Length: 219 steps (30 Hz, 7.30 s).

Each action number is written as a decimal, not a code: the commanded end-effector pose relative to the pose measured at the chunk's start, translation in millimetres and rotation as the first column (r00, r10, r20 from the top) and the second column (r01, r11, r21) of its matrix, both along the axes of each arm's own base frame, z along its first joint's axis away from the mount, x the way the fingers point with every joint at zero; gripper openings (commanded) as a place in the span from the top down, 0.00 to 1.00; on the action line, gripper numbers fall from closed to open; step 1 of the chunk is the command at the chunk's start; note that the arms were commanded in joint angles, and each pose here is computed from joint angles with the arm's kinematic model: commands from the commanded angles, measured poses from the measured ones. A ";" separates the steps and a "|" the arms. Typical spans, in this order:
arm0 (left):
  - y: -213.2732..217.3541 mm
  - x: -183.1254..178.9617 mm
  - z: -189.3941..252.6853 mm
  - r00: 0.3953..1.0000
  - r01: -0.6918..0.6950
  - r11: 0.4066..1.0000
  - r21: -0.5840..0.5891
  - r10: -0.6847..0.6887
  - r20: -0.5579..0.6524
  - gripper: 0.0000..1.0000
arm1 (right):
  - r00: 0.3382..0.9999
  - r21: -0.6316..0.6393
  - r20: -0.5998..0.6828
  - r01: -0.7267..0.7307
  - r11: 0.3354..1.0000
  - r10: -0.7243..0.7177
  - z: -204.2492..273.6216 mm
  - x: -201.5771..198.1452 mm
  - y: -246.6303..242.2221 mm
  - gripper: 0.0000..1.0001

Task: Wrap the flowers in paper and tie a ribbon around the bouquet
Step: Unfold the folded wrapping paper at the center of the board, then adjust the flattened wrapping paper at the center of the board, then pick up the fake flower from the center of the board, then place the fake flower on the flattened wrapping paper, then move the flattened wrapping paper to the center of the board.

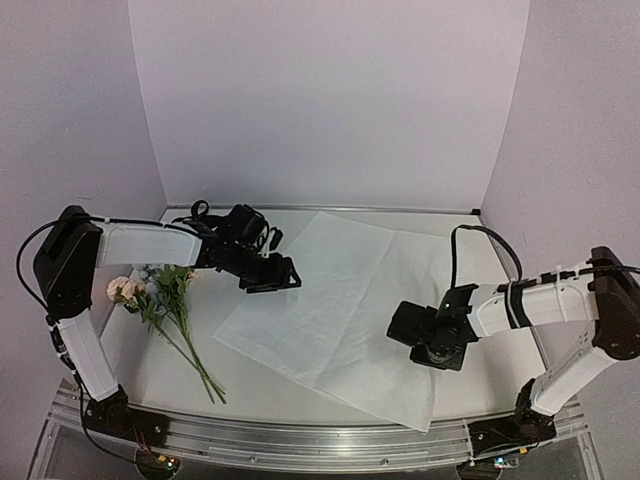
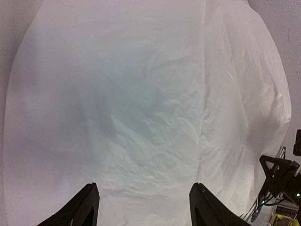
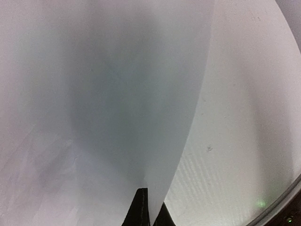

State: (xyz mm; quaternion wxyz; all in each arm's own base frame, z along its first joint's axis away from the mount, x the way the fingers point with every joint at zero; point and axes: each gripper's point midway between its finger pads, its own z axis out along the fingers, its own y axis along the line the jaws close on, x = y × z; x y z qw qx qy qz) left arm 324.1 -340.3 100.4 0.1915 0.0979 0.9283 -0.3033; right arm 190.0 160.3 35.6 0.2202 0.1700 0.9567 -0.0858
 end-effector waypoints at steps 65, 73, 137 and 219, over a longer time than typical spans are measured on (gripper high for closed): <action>100.6 65.1 -48.2 0.991 -0.131 0.959 0.251 0.136 0.000 0.28 | 0.898 0.299 -0.261 -0.273 0.914 0.353 -24.9 18.8 64.5 0.63; 119.1 40.9 43.7 0.936 -0.346 0.925 0.157 0.329 0.125 0.14 | 0.877 0.428 -0.190 -0.330 0.841 0.441 33.7 28.0 100.3 0.36; 216.3 -27.4 71.5 0.709 -0.692 0.688 0.221 0.588 0.388 1.00 | 0.879 0.463 -0.198 -0.307 0.832 0.435 89.5 24.7 64.7 0.20; 97.7 17.4 6.0 0.868 -0.490 0.871 -0.021 0.490 0.075 0.09 | 0.848 0.315 -0.302 -0.343 0.885 0.436 56.9 12.7 -1.8 0.16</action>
